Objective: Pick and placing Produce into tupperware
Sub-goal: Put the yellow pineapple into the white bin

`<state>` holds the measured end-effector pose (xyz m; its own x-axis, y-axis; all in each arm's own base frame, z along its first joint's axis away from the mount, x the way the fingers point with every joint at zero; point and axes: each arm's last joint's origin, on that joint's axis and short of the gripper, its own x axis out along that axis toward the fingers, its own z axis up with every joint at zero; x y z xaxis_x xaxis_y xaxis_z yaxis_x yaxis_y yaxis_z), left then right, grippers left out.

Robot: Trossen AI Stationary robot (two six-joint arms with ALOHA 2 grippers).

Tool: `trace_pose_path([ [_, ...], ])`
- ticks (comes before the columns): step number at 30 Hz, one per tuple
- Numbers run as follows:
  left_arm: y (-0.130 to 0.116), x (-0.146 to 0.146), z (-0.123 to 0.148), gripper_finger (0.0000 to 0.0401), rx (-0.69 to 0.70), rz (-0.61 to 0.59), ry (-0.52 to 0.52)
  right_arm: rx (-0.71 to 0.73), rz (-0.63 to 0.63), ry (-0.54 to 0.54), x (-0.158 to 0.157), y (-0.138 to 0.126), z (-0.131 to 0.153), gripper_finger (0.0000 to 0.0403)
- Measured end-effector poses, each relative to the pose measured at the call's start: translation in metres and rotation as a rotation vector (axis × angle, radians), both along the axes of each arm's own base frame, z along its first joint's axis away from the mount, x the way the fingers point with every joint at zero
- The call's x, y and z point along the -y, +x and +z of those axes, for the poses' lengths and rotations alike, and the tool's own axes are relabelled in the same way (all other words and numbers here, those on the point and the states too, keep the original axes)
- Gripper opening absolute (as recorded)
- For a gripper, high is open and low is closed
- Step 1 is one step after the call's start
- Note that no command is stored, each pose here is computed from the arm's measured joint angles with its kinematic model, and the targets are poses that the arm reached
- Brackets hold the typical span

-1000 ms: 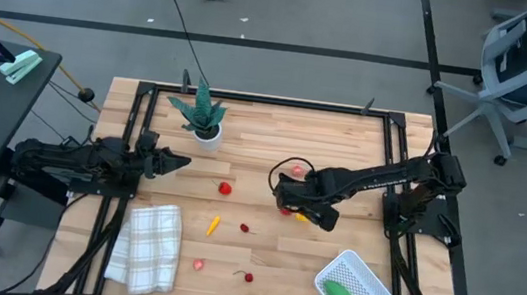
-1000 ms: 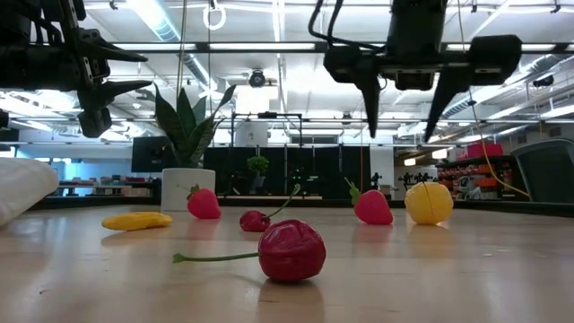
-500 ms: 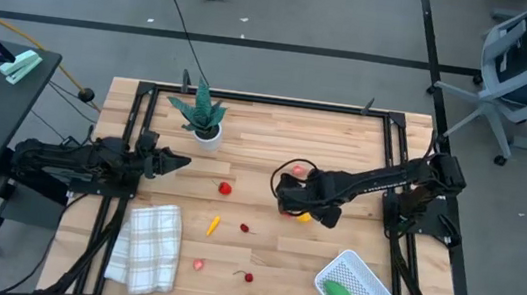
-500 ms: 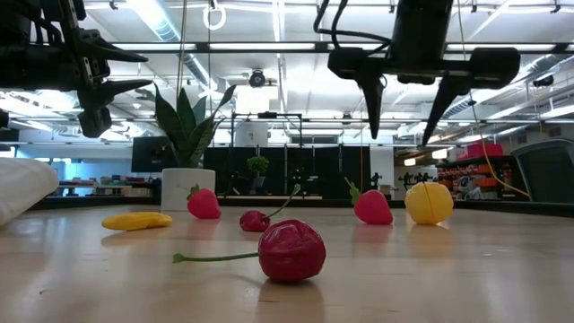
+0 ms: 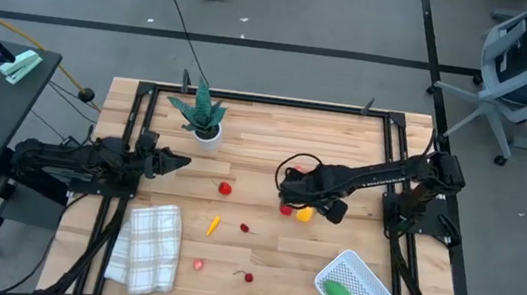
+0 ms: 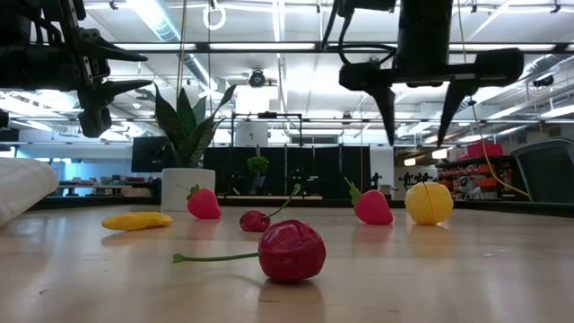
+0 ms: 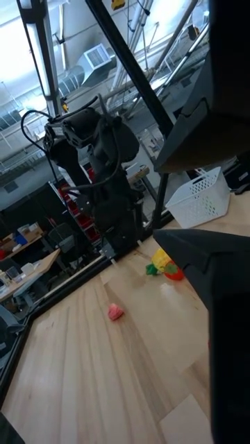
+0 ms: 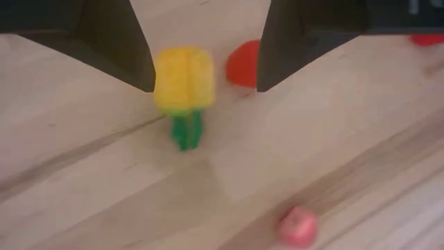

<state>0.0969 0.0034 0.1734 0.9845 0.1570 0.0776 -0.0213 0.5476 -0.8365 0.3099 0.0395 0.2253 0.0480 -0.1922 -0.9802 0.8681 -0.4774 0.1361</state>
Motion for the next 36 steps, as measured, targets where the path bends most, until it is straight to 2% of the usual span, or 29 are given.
trace_pose_path([
  [6,0.000,0.000,0.000,0.0140,0.000,0.000,0.000,0.019,0.038,0.006,-0.001,0.002,0.000,0.0240],
  [12,0.000,0.000,0.000,0.0145,0.001,0.000,0.000,0.028,0.217,-0.055,0.000,0.007,0.001,0.0236],
  [14,0.000,0.000,0.000,0.0148,0.001,0.000,0.000,0.022,0.237,-0.091,0.001,0.007,0.001,0.0235],
  [17,0.000,0.000,0.000,0.0152,0.001,0.000,0.000,0.048,0.147,-0.110,0.001,0.007,0.001,0.0235],
  [20,0.000,0.000,0.000,0.0153,0.000,0.000,0.000,0.088,-0.011,-0.078,-0.001,0.007,0.001,0.0235],
  [22,0.000,0.000,0.000,0.0151,0.001,0.000,0.000,0.092,-0.044,-0.050,-0.002,0.007,0.001,0.0235],
  [29,0.000,0.000,0.000,0.0142,0.003,0.000,0.000,-0.020,0.111,-0.061,-0.002,0.015,-0.021,0.0235],
  [36,0.000,0.000,0.000,0.0143,0.003,0.000,0.000,-0.020,0.099,-0.001,-0.003,0.018,-0.027,0.0235],
])
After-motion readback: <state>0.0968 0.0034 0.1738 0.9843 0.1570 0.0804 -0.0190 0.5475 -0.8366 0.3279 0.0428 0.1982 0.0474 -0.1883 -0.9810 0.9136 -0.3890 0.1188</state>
